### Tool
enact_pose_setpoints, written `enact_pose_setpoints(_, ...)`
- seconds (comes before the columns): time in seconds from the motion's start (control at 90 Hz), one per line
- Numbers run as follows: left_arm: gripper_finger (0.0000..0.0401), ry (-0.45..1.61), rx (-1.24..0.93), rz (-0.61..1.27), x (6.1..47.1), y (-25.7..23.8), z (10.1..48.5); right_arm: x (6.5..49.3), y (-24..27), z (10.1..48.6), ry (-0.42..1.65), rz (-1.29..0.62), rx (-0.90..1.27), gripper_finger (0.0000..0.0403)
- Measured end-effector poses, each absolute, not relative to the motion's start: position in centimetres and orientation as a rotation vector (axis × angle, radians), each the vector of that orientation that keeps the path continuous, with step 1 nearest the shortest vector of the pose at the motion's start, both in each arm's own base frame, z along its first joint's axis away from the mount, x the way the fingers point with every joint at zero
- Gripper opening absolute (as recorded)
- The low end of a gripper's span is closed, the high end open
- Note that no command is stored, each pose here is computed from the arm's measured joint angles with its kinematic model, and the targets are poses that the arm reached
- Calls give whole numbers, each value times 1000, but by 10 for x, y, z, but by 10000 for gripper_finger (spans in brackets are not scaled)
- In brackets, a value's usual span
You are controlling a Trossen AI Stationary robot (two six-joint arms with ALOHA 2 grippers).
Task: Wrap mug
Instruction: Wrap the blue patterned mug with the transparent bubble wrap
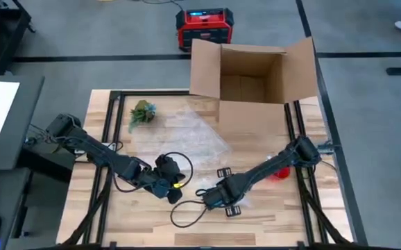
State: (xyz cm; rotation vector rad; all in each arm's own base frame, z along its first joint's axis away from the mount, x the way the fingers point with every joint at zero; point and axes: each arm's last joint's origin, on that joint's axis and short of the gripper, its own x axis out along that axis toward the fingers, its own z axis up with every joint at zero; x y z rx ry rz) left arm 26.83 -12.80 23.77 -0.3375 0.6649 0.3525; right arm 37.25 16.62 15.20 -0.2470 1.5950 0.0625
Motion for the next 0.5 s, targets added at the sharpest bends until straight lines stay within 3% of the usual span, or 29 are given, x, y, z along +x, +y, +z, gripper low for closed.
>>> enact_pose_setpoints(0.5, 0, 661, -346, 358, 268, -128, 238, 337, 170, 264, 1277, 44, -108, 0)
